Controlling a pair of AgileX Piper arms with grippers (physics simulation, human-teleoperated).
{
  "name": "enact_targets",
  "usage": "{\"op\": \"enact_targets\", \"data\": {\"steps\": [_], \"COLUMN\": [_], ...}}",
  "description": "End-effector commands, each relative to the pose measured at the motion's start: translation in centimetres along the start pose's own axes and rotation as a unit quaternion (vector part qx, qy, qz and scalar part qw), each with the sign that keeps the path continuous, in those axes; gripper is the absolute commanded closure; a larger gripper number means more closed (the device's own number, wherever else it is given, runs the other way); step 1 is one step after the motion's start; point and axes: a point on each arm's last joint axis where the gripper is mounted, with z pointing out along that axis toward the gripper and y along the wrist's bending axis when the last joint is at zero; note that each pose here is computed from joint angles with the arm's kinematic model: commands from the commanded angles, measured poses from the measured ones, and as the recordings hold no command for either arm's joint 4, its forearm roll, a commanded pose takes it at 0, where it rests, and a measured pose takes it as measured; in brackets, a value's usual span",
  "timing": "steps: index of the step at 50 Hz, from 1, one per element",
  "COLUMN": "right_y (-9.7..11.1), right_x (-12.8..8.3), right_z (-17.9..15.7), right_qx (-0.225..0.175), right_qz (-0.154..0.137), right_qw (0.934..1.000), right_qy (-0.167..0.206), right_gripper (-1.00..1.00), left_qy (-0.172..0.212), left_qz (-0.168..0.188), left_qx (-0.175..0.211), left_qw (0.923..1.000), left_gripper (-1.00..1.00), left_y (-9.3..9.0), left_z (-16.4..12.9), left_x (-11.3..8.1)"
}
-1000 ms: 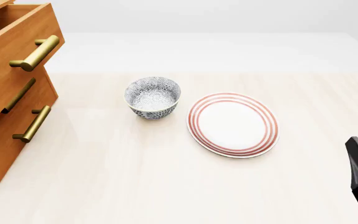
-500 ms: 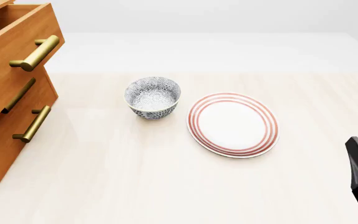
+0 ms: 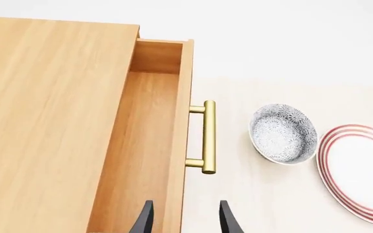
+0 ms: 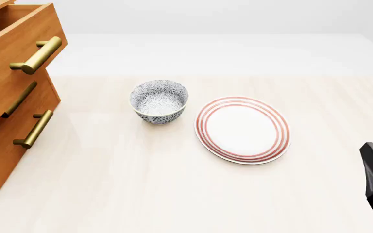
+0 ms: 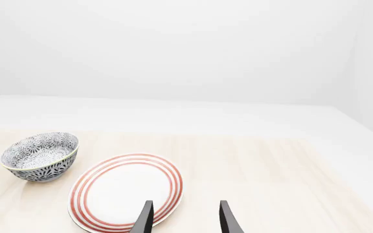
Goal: Open the top drawer of the cabinet.
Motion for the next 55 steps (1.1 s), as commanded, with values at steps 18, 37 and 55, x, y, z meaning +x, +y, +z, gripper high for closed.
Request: {"op": "enact_targets", "data": {"steps": [18, 37, 55], "right_y": [0.0, 0.0, 0.0], "right_x": [0.0, 0.0, 0.0], "right_z": [0.0, 0.0, 0.0], "right_qx": [0.000, 0.000, 0.000], "right_qz": [0.000, 0.000, 0.000], "right_qw": [1.0000, 1.0000, 1.0000], "right_qy": [0.000, 0.000, 0.000], "right_gripper": [-1.00, -1.00, -1.00], "left_qy": [0.014, 0.028, 0.039], "left_qz": [0.000, 0.005, 0.014], "left_qx": [0.003, 0.007, 0.017], "left_qw": [0.9999, 0.9996, 0.9990], "left_gripper": [-1.00, -1.00, -1.00], "left_y": [-0.2, -0.3, -0.8], "left_z": [2.6, 3.4, 4.3], "left_x": [-0.2, 0.3, 0.8]}}
